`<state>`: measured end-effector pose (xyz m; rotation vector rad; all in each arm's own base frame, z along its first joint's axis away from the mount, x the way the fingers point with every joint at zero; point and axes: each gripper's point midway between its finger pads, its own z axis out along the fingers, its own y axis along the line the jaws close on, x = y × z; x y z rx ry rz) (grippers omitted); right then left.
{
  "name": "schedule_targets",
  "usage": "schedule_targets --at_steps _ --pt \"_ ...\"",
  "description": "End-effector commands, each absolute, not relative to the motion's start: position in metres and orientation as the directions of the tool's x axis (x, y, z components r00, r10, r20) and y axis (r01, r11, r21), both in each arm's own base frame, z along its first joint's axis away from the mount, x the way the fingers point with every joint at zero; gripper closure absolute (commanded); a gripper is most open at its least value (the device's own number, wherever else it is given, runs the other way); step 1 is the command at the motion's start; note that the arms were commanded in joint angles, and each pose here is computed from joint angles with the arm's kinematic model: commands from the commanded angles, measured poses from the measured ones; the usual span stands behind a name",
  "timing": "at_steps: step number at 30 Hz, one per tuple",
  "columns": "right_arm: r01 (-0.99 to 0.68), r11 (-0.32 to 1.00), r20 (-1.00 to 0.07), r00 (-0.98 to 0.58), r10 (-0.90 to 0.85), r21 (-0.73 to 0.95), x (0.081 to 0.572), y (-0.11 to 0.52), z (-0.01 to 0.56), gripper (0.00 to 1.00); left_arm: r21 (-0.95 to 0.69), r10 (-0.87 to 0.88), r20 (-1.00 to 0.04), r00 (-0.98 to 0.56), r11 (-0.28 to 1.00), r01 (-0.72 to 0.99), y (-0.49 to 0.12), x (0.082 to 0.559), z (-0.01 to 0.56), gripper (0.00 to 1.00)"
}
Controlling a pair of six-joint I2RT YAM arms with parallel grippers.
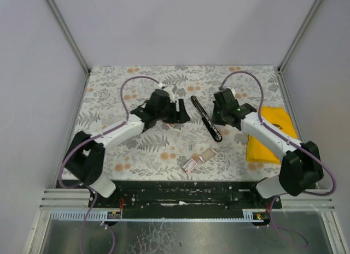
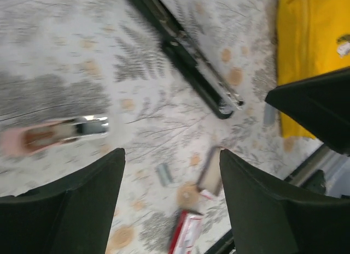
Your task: Load the staples into the stapler
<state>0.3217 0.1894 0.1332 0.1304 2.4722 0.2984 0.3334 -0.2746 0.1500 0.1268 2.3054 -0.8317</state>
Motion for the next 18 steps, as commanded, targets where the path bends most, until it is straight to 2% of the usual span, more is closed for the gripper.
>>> schedule_targets --at_steps 1,7,11,18 --pt "-0.034 0.974 -0.622 -0.774 0.116 0.224 0.319 0.164 0.139 0.81 -0.625 -0.217 -0.62 -0.754 0.717 0.308 -0.331 0.361 0.167 0.31" --pt "-0.059 0.974 -0.646 -0.757 0.1 0.22 0.314 0.151 0.139 0.81 -0.642 -0.233 -0.573 -0.786 0.723 0.254 -0.371 0.393 0.137 0.33" --pt "-0.051 0.975 -0.646 -0.756 0.105 0.218 0.313 0.144 0.135 0.81 -0.603 -0.216 -0.533 -0.818 0.775 0.189 -0.389 0.409 0.097 0.31" --pt "-0.053 0.971 -0.653 -0.748 0.116 0.233 0.302 0.138 0.137 0.8 -0.497 -0.205 -0.537 -0.818 0.861 0.11 -0.392 0.442 0.053 0.29"
